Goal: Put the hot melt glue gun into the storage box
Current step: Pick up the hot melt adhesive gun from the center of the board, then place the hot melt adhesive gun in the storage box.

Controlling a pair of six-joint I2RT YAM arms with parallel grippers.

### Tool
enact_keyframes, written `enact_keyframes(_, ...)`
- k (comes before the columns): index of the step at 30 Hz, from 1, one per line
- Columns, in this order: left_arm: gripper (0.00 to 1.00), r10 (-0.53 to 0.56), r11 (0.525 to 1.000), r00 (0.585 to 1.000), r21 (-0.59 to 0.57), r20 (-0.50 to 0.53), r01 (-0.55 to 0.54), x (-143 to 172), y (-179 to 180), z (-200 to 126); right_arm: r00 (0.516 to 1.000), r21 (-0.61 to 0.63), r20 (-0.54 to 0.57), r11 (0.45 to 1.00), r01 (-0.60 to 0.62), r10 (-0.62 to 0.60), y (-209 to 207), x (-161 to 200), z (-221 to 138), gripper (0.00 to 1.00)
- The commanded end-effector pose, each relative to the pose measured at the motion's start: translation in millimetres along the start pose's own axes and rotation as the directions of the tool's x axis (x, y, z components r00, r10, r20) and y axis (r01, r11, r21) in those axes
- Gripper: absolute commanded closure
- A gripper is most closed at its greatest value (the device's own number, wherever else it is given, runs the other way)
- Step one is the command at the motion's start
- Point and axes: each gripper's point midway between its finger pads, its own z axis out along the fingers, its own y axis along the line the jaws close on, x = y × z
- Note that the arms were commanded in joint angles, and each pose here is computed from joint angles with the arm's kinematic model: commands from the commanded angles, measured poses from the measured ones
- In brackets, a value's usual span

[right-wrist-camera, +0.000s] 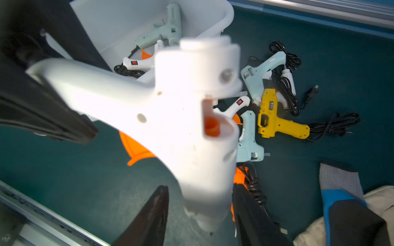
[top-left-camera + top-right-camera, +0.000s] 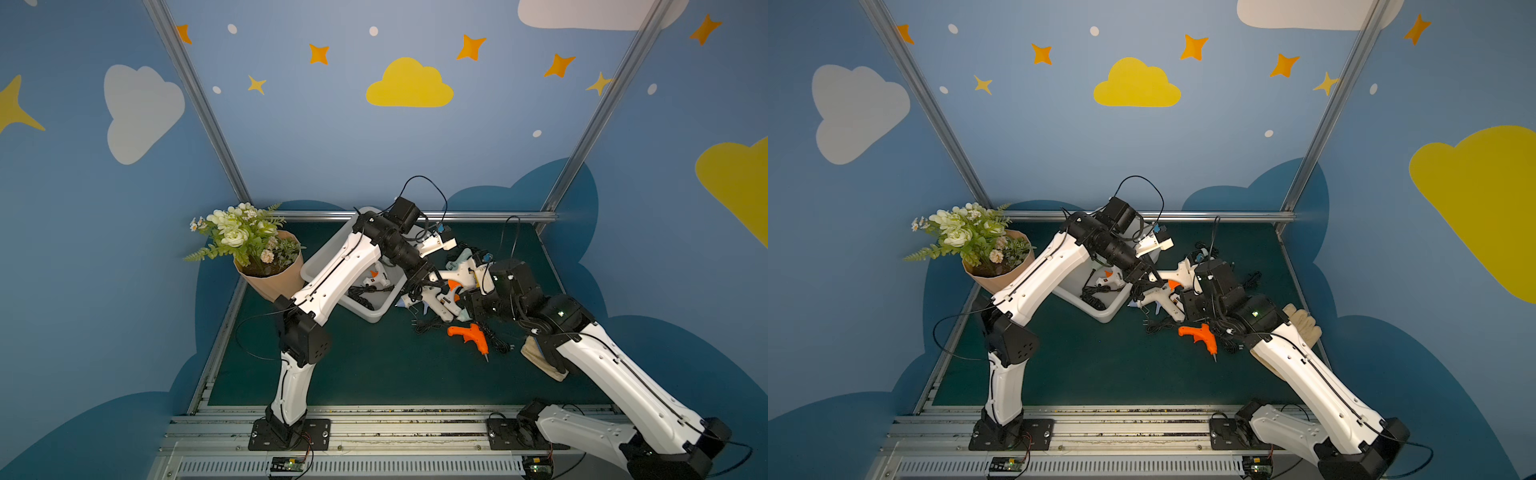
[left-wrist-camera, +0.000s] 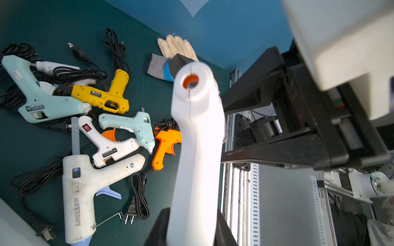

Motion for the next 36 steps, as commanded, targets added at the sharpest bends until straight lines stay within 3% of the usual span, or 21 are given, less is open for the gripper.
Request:
enact_keyframes(1,0.97,-0.040,0.998,0.994,-0.040,0.104,0.044,-16,8,-27,0.997,0.027,0.080,0.999,-0.024,0.022,-6,-12,-17,0.31)
enact_keyframes(3,0.97,-0.072,0.994,0.984,-0.072,0.162,0.084,-19,21,-39,0.993,0.037,0.111,0.999,-0.036,0.031,-10,-13,-21,0.22)
enact_keyframes(4,0.97,-0.084,0.991,0.978,-0.090,0.190,0.103,-21,27,-45,0.992,0.042,0.123,0.998,-0.040,0.034,-12,-12,-23,0.07)
enact_keyframes(5,0.97,-0.103,0.985,0.969,-0.115,0.223,0.131,-21,36,-52,0.989,0.045,0.145,0.998,-0.049,0.042,-14,-13,-25,0.02)
enact_keyframes(10,0.97,-0.224,0.917,0.892,-0.224,0.393,0.329,-10,87,-95,0.979,0.051,0.192,0.995,-0.085,0.074,-21,-11,-39,0.02)
enact_keyframes(17,0.97,-0.373,0.719,0.769,-0.363,0.520,0.593,40,157,-134,0.977,0.076,0.174,0.988,-0.134,0.119,-28,-4,-45,0.02)
enact_keyframes(24,0.97,-0.431,0.597,0.719,-0.425,0.545,0.680,68,202,-136,0.972,0.111,0.196,0.981,-0.157,0.133,-36,0,-45,0.02)
enact_keyframes(32,0.97,-0.523,0.506,0.672,-0.443,0.524,0.740,97,246,-113,0.965,0.130,0.218,0.976,-0.175,0.144,-41,0,-48,0.02)
enact_keyframes(36,0.97,-0.541,0.466,0.668,-0.480,0.511,0.744,109,269,-104,0.960,0.142,0.232,0.971,-0.191,0.155,-45,1,-49,0.02)
